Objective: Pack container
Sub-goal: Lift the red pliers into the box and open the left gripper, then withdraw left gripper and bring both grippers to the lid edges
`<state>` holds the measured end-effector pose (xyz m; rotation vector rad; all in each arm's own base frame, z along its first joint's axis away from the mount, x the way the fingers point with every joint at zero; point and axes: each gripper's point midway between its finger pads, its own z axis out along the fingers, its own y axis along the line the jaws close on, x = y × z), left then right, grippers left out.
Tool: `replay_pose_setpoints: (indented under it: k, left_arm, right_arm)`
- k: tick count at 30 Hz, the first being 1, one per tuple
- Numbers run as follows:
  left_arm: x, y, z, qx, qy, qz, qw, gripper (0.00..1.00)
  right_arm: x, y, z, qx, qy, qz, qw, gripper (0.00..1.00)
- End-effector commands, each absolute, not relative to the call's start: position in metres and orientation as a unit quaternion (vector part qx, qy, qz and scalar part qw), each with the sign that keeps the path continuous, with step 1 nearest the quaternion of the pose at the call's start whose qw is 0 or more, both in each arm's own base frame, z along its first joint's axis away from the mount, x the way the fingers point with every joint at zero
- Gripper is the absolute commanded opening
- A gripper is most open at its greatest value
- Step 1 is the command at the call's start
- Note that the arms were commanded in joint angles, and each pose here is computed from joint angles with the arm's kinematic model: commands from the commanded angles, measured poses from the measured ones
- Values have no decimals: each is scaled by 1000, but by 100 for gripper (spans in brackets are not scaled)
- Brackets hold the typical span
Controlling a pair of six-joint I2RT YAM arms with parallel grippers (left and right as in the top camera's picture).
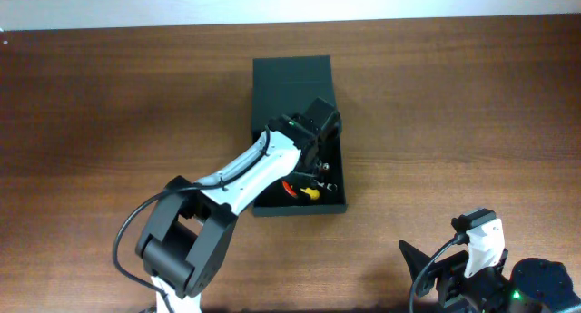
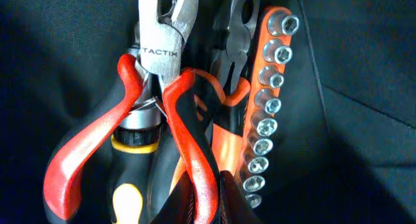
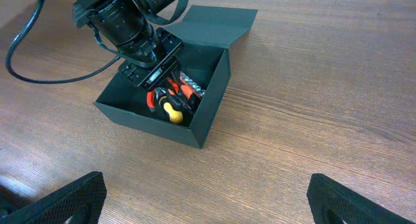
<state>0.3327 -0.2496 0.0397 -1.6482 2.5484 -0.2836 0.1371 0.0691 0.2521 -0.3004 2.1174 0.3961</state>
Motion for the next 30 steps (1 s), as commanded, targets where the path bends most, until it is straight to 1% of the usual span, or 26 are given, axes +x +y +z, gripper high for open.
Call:
replay_pose_setpoints:
  k: [1,6,8,10,11,12,14,15,16,17,22,28,30]
  left_arm:
    - [333,-249,35,-537,838,-87,37,16]
    - [334,-248,38,-535,839,-89,42,22]
    - [338,-246,46,-524,844,-95,55,26]
    - [341,-244,58,-510,851,-102,73,28]
    - [344,-242,66,-502,854,-107,86,32]
    - [346,-241,74,-495,856,-113,96,51]
    - [349,-240,95,-471,865,-129,118,82]
    - [350,-239,105,-458,869,-138,127,92]
    - [350,-238,116,-443,874,-146,137,98]
    - [350,-238,129,-423,880,-156,150,99]
    - [348,-230,188,-330,899,-190,215,99]
    - [339,-210,253,-186,911,-188,317,99]
    - [333,-202,274,-157,906,-187,346,99]
  right_arm:
    - [138,66,254,-114,861,157,470,99]
    - [138,66,254,-114,861,157,470,99]
    - [138,66,254,-114,861,157,470,99]
    - [138,66,254,-114,861,157,470,99]
    - [138,66,254,-114,861,157,470,99]
    - [138,66,254,-114,861,157,470,99]
    - [138,66,253,-114,861,157,470,99]
    - [138,66,254,-114,861,157,470,99]
    - [138,66,254,-114,861,157,470,99]
    - [138,66,253,-114,861,157,470,99]
    - [138,66,254,-114,861,157,470,99]
    - [138,66,254,-114,861,157,470,99]
    - [138,66,254,-114,861,157,470,99]
